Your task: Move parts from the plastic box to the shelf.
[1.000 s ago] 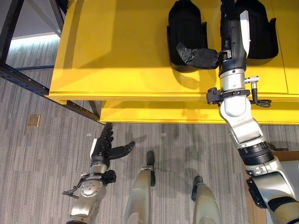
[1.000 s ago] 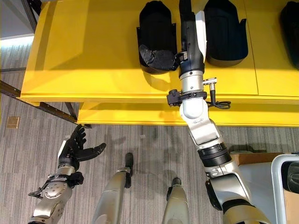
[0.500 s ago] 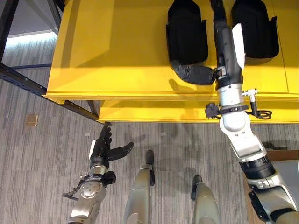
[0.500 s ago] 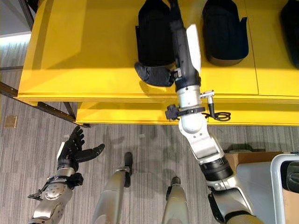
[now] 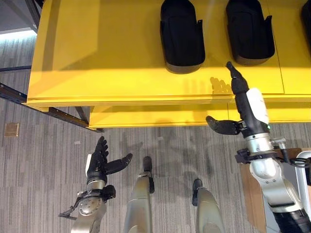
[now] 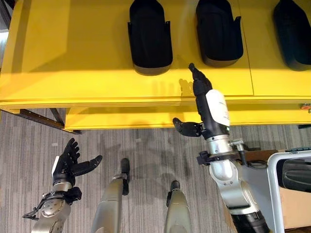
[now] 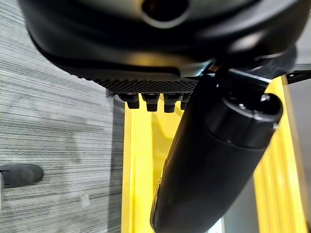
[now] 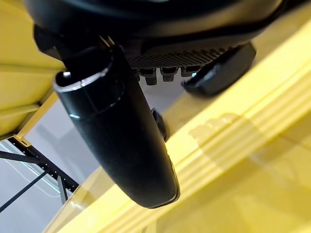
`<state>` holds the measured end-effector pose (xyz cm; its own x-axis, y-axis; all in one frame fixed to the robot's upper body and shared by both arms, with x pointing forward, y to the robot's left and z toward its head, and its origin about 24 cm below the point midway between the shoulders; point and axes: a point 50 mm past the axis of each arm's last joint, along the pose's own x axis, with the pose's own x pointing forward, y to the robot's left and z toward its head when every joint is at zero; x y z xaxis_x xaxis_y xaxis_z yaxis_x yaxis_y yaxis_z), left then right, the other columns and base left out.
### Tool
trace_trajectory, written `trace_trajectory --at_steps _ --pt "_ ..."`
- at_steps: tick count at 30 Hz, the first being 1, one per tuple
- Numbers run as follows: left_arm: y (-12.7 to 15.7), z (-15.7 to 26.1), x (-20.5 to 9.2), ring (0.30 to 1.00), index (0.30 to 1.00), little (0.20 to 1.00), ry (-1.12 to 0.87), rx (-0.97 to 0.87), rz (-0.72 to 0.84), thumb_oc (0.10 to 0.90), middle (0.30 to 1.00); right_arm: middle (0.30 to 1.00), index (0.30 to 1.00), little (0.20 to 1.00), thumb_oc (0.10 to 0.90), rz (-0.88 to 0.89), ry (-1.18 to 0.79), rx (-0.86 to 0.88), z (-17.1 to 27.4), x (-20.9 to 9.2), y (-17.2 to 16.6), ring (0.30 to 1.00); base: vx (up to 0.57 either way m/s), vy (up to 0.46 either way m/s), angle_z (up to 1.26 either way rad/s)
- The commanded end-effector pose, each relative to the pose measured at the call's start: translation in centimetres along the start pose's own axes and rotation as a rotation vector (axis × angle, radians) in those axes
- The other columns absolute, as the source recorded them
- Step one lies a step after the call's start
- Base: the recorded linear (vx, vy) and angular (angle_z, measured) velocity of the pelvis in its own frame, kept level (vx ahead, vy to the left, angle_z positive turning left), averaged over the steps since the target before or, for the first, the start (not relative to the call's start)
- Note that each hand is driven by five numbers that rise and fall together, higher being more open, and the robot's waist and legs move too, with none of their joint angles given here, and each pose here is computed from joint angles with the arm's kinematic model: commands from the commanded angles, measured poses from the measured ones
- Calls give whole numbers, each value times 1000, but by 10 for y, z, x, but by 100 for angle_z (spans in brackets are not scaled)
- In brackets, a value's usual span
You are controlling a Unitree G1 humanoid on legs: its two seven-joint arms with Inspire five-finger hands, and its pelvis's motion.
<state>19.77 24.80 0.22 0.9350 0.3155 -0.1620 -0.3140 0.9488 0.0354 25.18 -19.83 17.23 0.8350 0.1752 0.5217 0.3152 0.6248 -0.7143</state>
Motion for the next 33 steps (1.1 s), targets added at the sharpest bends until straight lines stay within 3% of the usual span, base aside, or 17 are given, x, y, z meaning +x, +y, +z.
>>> trace_trajectory --at_steps 1,11,24,33 --pt "6 28 0 1000 1000 1000 -153 33 3 900 1000 1000 1000 1000 900 -136 -261 -65 39 22 -34 1000 0 0 0" --pt "12 33 4 1000 1000 1000 -159 58 -22 900 1000 1000 1000 1000 900 -13 -432 -316 64 60 -42 1000 0 0 0" --pt "7 39 10 1000 1000 1000 -180 52 -48 900 1000 1000 1000 1000 900 107 -492 -353 85 100 -22 1000 -1 0 1" --pt "7 40 10 1000 1000 1000 -184 54 -43 900 1000 1000 1000 1000 900 111 -443 -340 76 96 -16 1000 0 0 0"
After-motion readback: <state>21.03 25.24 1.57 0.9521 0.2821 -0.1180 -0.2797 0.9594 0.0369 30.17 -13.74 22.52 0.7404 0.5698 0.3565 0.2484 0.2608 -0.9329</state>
